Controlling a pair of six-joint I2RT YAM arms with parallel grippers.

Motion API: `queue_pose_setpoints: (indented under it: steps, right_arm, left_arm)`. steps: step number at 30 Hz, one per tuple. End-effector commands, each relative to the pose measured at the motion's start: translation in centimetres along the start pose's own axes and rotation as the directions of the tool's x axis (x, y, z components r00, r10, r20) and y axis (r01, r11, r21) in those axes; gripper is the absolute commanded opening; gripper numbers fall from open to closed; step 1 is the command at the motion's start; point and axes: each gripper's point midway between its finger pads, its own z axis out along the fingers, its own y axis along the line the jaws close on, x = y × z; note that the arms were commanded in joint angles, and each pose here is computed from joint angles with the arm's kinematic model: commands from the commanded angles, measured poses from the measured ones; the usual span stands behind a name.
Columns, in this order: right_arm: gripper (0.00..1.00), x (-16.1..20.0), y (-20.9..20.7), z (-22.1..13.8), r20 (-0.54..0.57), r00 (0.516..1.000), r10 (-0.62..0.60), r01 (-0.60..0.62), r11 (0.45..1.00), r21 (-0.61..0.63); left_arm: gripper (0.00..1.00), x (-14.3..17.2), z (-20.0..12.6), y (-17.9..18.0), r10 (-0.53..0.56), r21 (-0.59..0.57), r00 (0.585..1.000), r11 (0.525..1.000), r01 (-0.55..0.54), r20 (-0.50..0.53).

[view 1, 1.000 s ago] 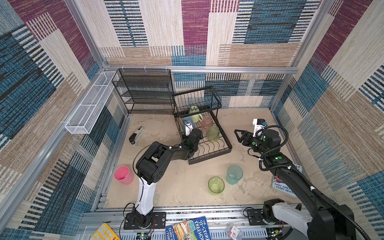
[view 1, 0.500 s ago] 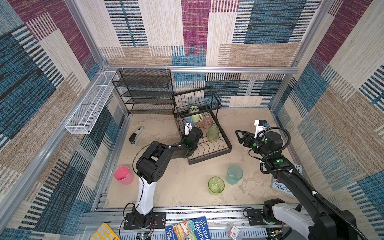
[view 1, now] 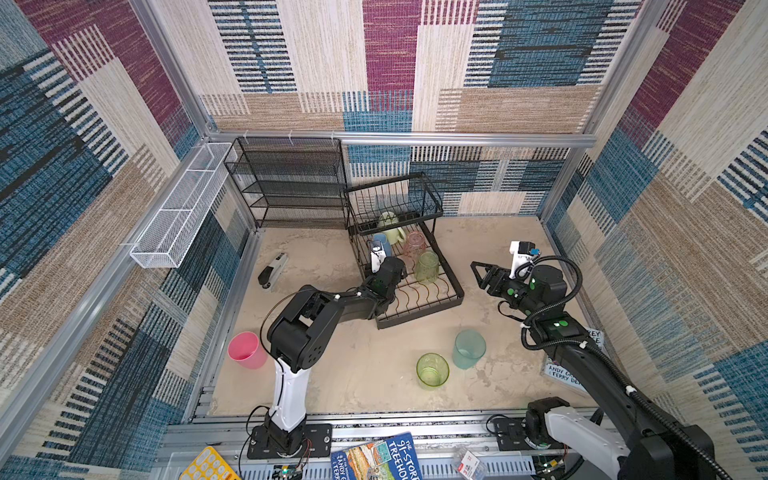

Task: Load cups into a dish rack
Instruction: Place the cup upside down at the dish rack, then pick up the cup from the center of the table.

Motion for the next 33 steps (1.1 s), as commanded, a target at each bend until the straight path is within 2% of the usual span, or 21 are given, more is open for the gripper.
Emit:
queue_pose_setpoints:
  steps: [1,5,9,14,25,33]
  right_arm:
    - [0.69,-0.1,0.0,-0.2,-0.006,1.000,0.001,-0.001,1.000,0.017]
    - [0.72,0.3,-0.4,-0.6,-0.022,1.000,0.004,-0.003,0.999,0.041]
    - [0.80,0.5,-0.5,-1.5,-0.008,1.000,0.007,-0.006,0.999,0.052]
    - [0.81,1.2,-0.7,-2.0,-0.037,0.999,0.005,-0.003,0.998,0.067]
    - [0.77,2.7,-3.3,-2.8,-0.163,0.987,0.007,0.036,0.966,0.258]
    - [0.76,5.5,-2.0,-2.7,-0.264,0.964,-0.032,0.114,0.948,0.298]
  left_arm:
    - [0.63,0.0,-0.9,-0.3,-0.004,0.025,1.000,1.000,0.004,-0.003]
    - [0.67,0.5,-2.3,-0.9,0.030,0.058,0.999,0.998,-0.029,-0.016]
    - [0.70,0.7,-3.9,-1.3,0.083,0.089,0.996,0.993,-0.081,-0.015]
    - [0.73,0.5,-5.8,-1.9,0.125,0.143,0.992,0.982,-0.124,0.002]
    - [0.77,1.4,-10.4,-2.6,0.213,0.264,0.977,0.943,-0.204,-0.002]
    - [0.78,1.9,-13.6,-2.4,0.261,0.354,0.965,0.906,-0.231,-0.039]
